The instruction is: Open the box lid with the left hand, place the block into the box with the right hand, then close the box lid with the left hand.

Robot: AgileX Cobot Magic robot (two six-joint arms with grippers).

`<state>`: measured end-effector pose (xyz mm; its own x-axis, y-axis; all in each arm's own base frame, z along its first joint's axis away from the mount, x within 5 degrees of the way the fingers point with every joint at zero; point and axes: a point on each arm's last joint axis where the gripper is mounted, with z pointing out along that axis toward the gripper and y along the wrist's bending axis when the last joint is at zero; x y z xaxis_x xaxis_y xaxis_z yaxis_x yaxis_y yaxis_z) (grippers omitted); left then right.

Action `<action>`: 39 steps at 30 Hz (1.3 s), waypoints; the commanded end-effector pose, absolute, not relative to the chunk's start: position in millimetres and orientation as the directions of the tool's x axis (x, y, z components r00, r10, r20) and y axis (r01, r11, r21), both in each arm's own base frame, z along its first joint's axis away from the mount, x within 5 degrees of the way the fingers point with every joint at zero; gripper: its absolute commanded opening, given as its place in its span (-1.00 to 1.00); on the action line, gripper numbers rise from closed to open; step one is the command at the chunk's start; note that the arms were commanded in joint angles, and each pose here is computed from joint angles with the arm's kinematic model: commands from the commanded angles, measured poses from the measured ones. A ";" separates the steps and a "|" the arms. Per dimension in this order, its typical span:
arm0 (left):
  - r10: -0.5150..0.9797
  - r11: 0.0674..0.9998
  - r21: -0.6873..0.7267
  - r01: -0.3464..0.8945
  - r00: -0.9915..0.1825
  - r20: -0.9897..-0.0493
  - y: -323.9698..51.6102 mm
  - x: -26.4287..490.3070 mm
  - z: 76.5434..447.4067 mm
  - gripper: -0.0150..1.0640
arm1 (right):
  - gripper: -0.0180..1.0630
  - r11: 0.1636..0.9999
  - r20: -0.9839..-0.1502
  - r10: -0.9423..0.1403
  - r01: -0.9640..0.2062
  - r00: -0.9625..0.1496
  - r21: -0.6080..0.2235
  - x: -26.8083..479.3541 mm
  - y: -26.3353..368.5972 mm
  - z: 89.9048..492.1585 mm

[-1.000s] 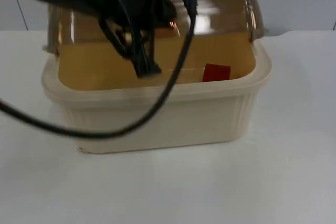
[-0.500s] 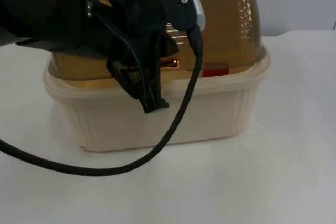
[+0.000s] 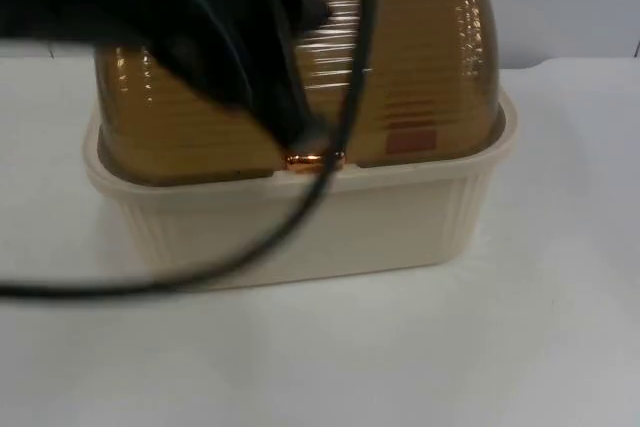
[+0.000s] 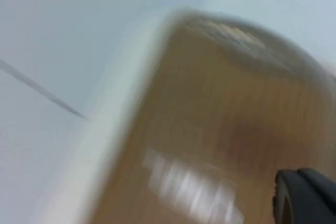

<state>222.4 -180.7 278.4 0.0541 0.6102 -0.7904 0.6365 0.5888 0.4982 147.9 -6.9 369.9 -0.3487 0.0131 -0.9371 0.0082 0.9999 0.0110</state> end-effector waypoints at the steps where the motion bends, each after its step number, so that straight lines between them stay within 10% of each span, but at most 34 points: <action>1: 0.466 0.761 0.446 0.471 0.083 -0.881 -160.3 215.4 316.2 -0.98 | 0.95 1.000 -0.940 0.017 0.010 -0.342 0.015 147.1 -6.9 371.0; 7: 0.222 0.975 0.222 -0.026 0.213 -0.951 -97.4 200.5 381.9 -0.98 | 0.95 0.999 -0.942 0.040 0.007 -0.334 0.040 147.4 -5.9 371.8; 12: -0.003 0.994 -0.013 0.112 -0.085 -0.996 -73.0 218.5 390.8 -0.98 | 0.95 0.998 -0.943 0.055 0.005 -0.328 0.057 147.6 -5.3 372.3; 19: -0.258 0.966 -0.258 -0.006 -0.078 -0.963 -12.3 244.3 388.8 -0.98 | 0.95 0.998 -0.943 0.057 0.005 -0.328 0.058 147.6 -5.2 372.4; 26: -0.106 0.967 -0.077 -0.243 -0.106 -0.989 37.9 253.2 377.3 -0.98 | 0.95 0.998 -0.942 0.057 0.004 -0.331 0.059 147.5 -5.1 372.0; 34: 0.539 0.768 0.616 -0.174 -0.345 -0.769 22.7 250.0 373.4 -0.98 | 0.95 0.998 -0.947 0.057 0.006 -0.317 0.058 147.9 -5.4 373.3; 39: 0.302 0.879 0.376 -0.294 -0.266 -0.915 24.6 251.5 384.4 -0.98 | 0.95 0.998 -0.949 0.057 0.008 -0.309 0.057 148.2 -5.7 374.1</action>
